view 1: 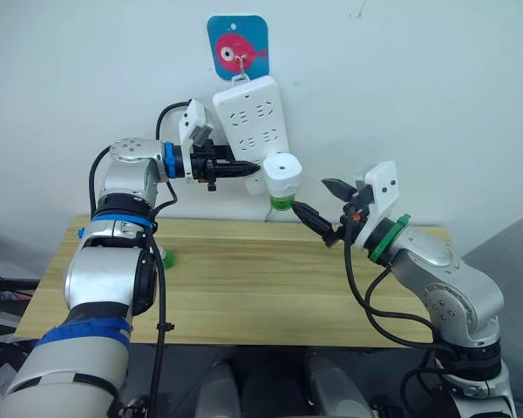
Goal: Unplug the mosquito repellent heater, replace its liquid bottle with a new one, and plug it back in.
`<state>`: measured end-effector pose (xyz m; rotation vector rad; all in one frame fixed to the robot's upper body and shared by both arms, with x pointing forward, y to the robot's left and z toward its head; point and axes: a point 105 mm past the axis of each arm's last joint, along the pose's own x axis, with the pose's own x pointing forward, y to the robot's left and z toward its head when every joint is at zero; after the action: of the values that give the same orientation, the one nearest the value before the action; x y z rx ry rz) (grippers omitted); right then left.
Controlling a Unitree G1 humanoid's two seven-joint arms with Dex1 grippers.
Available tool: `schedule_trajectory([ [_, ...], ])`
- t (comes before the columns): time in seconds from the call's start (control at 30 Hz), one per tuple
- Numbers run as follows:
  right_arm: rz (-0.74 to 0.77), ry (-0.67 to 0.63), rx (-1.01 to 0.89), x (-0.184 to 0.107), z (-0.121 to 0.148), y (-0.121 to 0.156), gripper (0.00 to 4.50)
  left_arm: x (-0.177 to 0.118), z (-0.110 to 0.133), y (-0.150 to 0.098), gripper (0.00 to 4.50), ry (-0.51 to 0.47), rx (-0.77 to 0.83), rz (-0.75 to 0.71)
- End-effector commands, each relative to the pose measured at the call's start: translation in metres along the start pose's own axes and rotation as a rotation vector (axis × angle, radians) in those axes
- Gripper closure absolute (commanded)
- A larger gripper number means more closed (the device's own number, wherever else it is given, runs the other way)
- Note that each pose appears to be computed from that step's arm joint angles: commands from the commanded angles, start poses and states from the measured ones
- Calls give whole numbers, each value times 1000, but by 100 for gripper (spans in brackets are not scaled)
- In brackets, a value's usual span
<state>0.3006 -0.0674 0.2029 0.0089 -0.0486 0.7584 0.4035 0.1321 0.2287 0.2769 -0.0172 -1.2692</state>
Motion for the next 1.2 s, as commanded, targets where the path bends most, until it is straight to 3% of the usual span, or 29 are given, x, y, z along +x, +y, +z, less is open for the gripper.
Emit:
schedule_trajectory([
  [0.03, 13, -37, -44, 4, 11, 18, 0, 9, 16, -1, 306, -22, 56, -20],
  [0.27, -64, -61, -99, 30, 20, 29, 0, 13, 17, -1, 306, -37, 39, -12],
  [0.77, -194, -87, -154, 64, 26, 16, 0, 11, 12, -5, 306, -26, 30, -12],
  [0.87, -193, -103, -132, 64, 27, 15, 63, 10, 11, -5, 307, -24, 28, -10],
  [0.93, -182, -115, -118, 64, 29, 16, 132, 10, 11, -5, 307, -21, 28, -8],
  [1.2, -173, -117, -165, 55, 31, 18, 138, 7, 5, -1, 307, 4, 29, 31],
])
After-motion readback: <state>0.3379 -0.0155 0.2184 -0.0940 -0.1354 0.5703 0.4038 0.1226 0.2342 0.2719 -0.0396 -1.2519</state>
